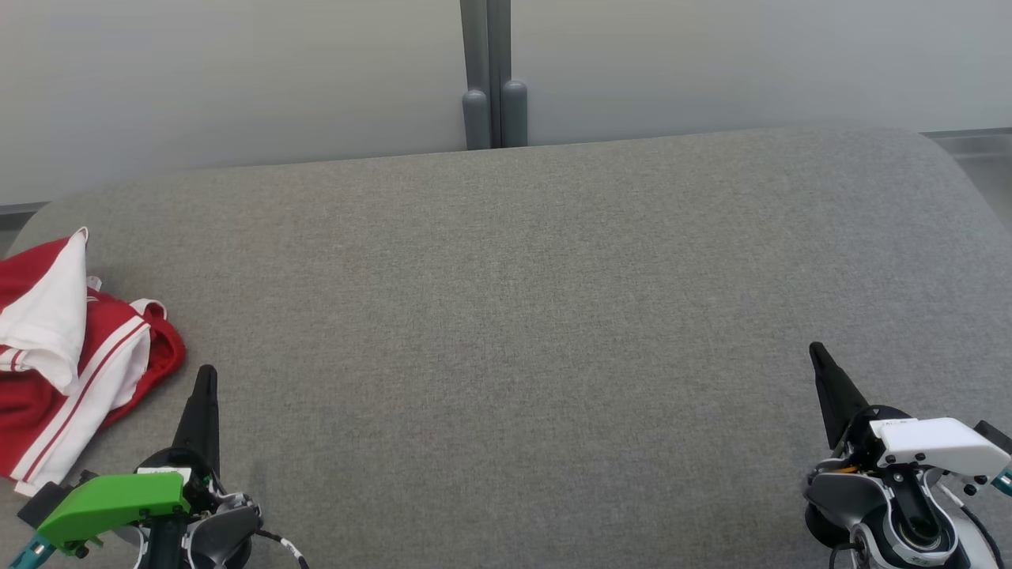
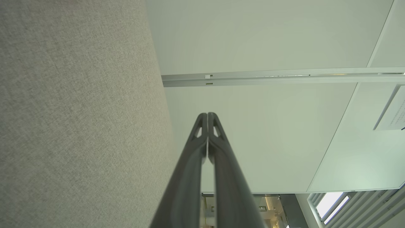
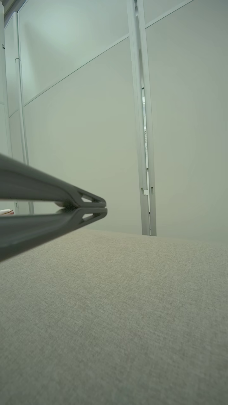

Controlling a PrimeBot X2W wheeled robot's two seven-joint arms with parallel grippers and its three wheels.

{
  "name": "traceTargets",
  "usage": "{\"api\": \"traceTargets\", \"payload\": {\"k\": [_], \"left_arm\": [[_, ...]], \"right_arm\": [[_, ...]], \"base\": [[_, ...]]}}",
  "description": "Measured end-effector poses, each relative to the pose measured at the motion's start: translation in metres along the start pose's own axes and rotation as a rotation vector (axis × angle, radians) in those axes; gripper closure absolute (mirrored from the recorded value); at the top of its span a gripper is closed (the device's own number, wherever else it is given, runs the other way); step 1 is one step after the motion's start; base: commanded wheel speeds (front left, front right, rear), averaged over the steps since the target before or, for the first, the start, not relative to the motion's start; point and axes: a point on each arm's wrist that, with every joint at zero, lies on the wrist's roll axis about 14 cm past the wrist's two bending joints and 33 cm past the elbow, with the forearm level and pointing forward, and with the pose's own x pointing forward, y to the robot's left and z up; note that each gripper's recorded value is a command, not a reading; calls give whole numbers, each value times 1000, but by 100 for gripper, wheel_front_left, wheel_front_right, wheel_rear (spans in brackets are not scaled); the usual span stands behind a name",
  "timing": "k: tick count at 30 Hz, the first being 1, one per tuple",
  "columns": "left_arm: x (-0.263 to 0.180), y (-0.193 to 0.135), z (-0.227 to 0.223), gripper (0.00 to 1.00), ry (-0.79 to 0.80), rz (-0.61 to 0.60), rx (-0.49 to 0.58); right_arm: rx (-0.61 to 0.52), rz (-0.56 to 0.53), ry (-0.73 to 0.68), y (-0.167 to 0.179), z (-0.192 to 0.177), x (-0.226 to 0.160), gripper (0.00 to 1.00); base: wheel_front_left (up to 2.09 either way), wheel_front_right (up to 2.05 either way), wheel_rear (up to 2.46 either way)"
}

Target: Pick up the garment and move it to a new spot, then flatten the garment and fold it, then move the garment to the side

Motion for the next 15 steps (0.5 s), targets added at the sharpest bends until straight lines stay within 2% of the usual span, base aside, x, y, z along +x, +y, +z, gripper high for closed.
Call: {"api": "traceTargets", "payload": {"k": [15], "left_arm": [[0, 0, 0, 100, 0, 0, 0]], "right_arm": [[0, 0, 0, 0, 0, 0, 100]], "base": [[0, 0, 0]]}}
